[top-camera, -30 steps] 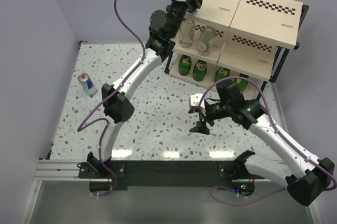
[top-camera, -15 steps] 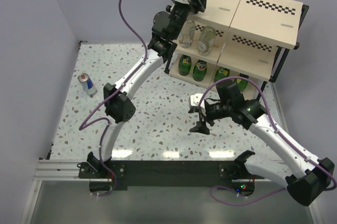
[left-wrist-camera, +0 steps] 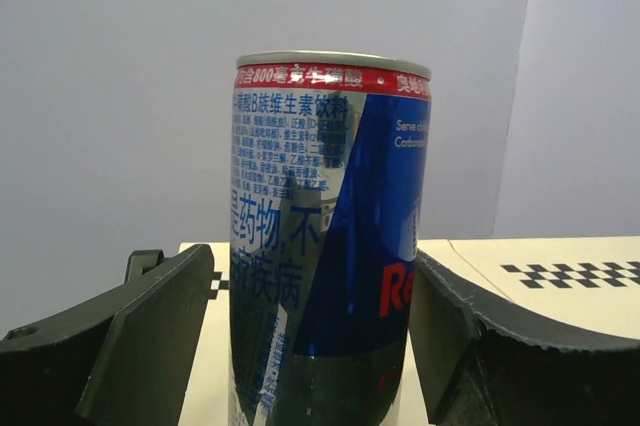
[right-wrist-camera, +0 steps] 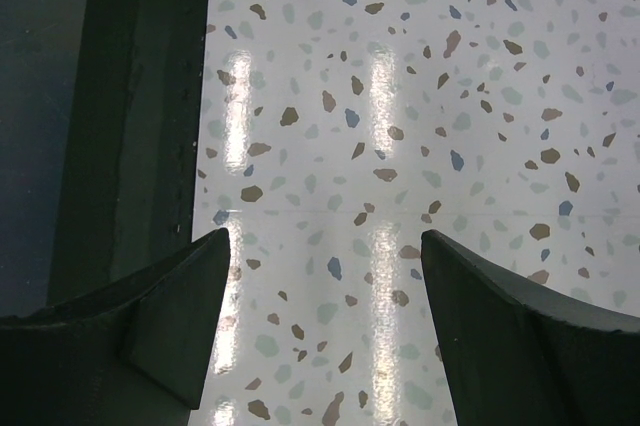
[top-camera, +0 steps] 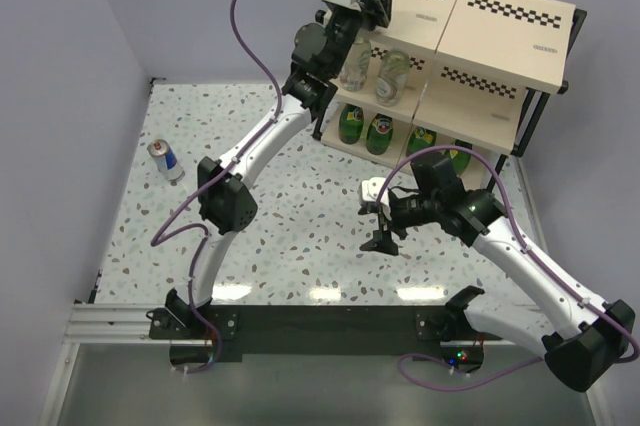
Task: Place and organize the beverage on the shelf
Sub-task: Place the drink on the shelf, then pick up the drink from the center of the board.
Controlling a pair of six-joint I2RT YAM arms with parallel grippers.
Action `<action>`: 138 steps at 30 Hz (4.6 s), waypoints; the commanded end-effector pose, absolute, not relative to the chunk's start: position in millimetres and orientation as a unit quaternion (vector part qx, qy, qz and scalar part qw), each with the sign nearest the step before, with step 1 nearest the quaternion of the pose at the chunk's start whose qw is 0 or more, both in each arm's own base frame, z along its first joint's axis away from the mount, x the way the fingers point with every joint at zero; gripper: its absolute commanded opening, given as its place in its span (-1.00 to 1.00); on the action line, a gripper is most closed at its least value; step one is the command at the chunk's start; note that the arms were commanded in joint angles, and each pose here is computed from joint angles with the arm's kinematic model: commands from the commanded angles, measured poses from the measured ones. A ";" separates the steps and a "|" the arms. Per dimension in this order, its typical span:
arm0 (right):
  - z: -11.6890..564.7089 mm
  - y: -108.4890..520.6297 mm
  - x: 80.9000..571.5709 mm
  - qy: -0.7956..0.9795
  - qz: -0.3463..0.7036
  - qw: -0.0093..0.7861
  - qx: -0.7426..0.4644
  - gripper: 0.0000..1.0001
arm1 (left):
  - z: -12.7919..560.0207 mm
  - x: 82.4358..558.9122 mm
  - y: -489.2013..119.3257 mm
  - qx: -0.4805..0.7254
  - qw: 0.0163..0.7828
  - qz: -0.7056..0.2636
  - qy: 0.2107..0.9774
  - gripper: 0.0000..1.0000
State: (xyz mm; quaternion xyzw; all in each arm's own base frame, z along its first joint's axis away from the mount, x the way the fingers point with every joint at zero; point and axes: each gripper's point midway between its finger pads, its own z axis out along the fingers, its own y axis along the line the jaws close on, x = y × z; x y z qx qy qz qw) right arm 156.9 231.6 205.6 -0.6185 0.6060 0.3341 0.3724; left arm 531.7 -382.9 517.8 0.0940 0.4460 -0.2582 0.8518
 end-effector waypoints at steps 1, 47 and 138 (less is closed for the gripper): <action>205.9 232.6 162.0 0.597 0.326 0.384 -0.624 0.61 | 541.5 521.9 -368.3 0.068 0.866 -0.246 0.430 0.59; 202.1 222.5 174.2 0.610 0.302 0.395 -0.617 0.86 | 593.1 373.6 -281.3 0.128 0.859 -0.253 0.426 1.00; 200.9 183.5 218.6 0.675 0.241 0.422 -0.555 0.98 | 179.0 293.6 -404.2 0.492 0.522 -0.352 0.601 -1.00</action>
